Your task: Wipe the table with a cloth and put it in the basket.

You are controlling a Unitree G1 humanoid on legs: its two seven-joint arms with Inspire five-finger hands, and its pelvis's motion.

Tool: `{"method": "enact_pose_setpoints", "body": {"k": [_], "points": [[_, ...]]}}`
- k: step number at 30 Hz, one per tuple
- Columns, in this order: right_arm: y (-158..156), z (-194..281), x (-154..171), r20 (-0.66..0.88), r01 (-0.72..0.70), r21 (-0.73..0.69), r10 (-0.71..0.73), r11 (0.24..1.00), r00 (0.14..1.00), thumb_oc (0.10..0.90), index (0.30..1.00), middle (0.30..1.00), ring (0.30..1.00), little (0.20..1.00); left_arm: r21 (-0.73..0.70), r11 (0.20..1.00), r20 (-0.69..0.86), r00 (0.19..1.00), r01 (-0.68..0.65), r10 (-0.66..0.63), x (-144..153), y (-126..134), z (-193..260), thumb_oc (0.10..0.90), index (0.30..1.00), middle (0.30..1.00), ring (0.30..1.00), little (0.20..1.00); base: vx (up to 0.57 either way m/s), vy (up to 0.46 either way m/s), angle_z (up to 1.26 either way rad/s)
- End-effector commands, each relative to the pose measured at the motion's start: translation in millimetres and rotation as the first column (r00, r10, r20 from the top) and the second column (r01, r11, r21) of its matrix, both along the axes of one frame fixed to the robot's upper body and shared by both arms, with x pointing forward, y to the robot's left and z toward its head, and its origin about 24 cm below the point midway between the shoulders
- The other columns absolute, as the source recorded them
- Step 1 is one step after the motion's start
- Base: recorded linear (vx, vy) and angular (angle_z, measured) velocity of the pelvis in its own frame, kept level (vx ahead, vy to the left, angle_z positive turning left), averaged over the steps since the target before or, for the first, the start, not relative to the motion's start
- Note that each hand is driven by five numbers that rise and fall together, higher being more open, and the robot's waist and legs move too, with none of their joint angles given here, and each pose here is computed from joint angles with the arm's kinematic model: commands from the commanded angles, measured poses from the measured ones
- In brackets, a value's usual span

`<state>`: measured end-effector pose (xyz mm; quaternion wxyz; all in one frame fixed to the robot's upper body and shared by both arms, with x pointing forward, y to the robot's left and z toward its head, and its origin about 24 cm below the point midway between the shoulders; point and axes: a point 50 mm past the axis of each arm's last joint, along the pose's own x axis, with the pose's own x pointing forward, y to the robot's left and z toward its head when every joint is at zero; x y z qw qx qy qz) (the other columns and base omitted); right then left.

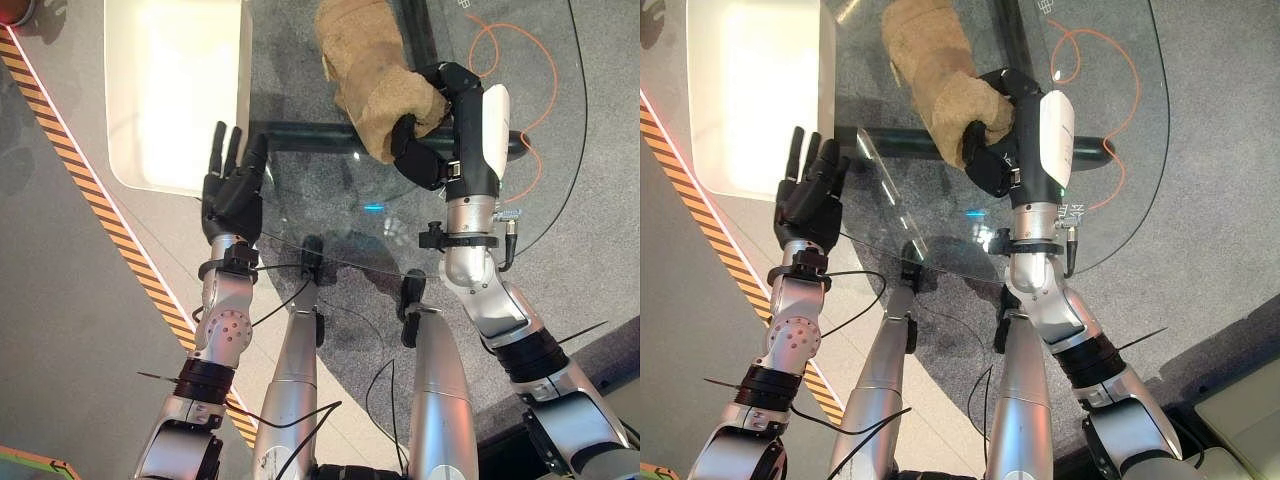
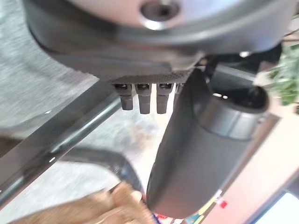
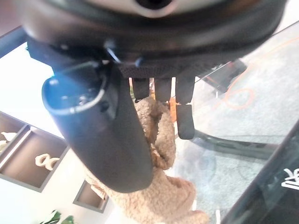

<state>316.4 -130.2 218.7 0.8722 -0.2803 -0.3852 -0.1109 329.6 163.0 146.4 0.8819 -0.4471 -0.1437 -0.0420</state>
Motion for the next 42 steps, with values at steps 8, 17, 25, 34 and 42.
{"method": "enact_pose_setpoints", "body": {"k": [8, 17, 25, 34, 42], "points": [[43.6, 70.0, -47.7, 0.386, -0.291, -0.079, 0.298, 0.953, 0.873, 0.100, 0.300, 0.300, 0.300, 0.200, -0.047, 0.987, 0.253, 0.958, 0.154, -0.138, 0.3, -10.7, 56.8, 0.800, 0.900, 0.900, 0.900, 0.900, 0.00, 0.000, 0.00], [58.3, 64.9, -45.5, 0.319, -0.328, -0.158, 0.363, 0.931, 0.876, 0.100, 0.300, 0.300, 0.300, 0.200, -0.075, 0.966, 0.334, 0.919, 0.247, -0.209, -0.1, -27.2, 72.7, 0.800, 0.900, 0.900, 0.900, 0.900, 0.00, -0.015, 0.00], [66.7, 61.2, -44.4, 0.262, -0.352, -0.225, 0.405, 0.908, 0.876, 0.100, 0.300, 0.300, 0.300, 0.200, -0.050, 0.958, 0.359, 0.900, 0.283, -0.247, -0.9, -34.4, 75.0, 0.800, 0.900, 0.900, 0.900, 0.900, 0.00, 0.000, 0.00], [70.4, 57.8, -42.2, 0.226, -0.361, -0.256, 0.418, 0.897, 0.880, 0.100, 0.300, 0.300, 0.300, 0.200, -0.045, 0.958, 0.387, 0.890, 0.282, -0.243, -1.6, -35.4, 79.1, 0.800, 0.900, 0.900, 0.900, 0.900, 0.00, 0.000, 0.00], [69.6, 52.7, -40.0, 0.200, -0.345, -0.289, 0.409, 0.893, 0.890, 0.100, 0.300, 0.300, 0.300, 0.200, -0.088, 0.966, 0.430, 0.884, 0.245, -0.185, -4.5, -26.9, 82.4, 0.800, 0.900, 0.900, 0.900, 0.900, 0.00, 0.000, 0.00]]}}
